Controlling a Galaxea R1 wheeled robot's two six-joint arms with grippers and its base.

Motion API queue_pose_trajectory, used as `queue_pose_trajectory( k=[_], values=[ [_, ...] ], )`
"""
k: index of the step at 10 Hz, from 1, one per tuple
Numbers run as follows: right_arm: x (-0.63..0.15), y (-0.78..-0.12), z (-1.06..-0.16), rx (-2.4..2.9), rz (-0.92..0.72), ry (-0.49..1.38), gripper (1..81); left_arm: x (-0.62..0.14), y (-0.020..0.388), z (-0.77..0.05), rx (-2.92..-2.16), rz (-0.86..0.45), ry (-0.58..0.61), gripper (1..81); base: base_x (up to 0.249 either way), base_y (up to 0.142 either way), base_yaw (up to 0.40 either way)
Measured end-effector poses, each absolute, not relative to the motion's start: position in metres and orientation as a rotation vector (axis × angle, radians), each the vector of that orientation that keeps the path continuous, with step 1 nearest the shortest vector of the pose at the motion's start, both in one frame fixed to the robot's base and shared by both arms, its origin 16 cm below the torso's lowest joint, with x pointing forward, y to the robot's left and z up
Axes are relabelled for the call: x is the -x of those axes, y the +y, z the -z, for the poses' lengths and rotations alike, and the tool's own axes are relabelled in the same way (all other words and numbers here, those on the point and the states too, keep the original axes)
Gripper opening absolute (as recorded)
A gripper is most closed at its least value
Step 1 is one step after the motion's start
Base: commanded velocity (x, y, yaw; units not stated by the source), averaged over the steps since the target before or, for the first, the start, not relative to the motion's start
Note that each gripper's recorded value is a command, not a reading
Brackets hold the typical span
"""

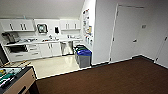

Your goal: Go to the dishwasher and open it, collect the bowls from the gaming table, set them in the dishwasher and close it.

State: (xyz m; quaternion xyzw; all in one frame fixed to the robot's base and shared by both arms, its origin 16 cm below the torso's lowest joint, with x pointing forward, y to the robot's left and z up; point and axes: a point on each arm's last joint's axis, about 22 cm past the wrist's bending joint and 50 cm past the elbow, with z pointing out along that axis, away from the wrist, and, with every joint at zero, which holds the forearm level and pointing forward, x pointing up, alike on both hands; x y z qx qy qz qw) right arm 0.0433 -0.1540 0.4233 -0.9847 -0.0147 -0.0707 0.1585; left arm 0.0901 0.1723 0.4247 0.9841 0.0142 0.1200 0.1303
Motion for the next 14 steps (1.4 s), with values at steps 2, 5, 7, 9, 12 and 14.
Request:
queue_pose_trajectory(
  k=[2,5,7,9,12,14],
  values=[
    [-0.045,-0.154,-0.423,2.816,0.205,-0.044,81.1,-0.089,0.172,-0.425,-2.859,-0.347,0.042,81.1,0.101,0.081,0.000],
    [-0.048,-0.155,-0.424,2.817,0.212,-0.045,81.1,-0.086,0.170,-0.424,-2.856,-0.340,0.042,81.1,0.100,0.079,0.000],
    [-0.054,-0.141,-0.426,2.796,0.222,-0.048,81.1,-0.092,0.184,-0.424,-2.874,-0.354,0.049,81.1,0.100,0.079,0.000],
    [-0.048,-0.156,-0.424,2.818,0.210,-0.048,81.1,-0.083,0.169,-0.424,-2.857,-0.333,0.050,81.1,0.100,0.079,0.000],
    [-0.052,-0.149,-0.425,2.808,0.218,-0.049,81.1,-0.087,0.177,-0.424,-2.865,-0.342,0.049,81.1,0.096,0.074,0.000],
    [-0.052,-0.148,-0.425,2.806,0.219,-0.049,81.1,-0.088,0.176,-0.424,-2.864,-0.344,0.050,81.1,0.095,0.076,0.000]
  ],
)
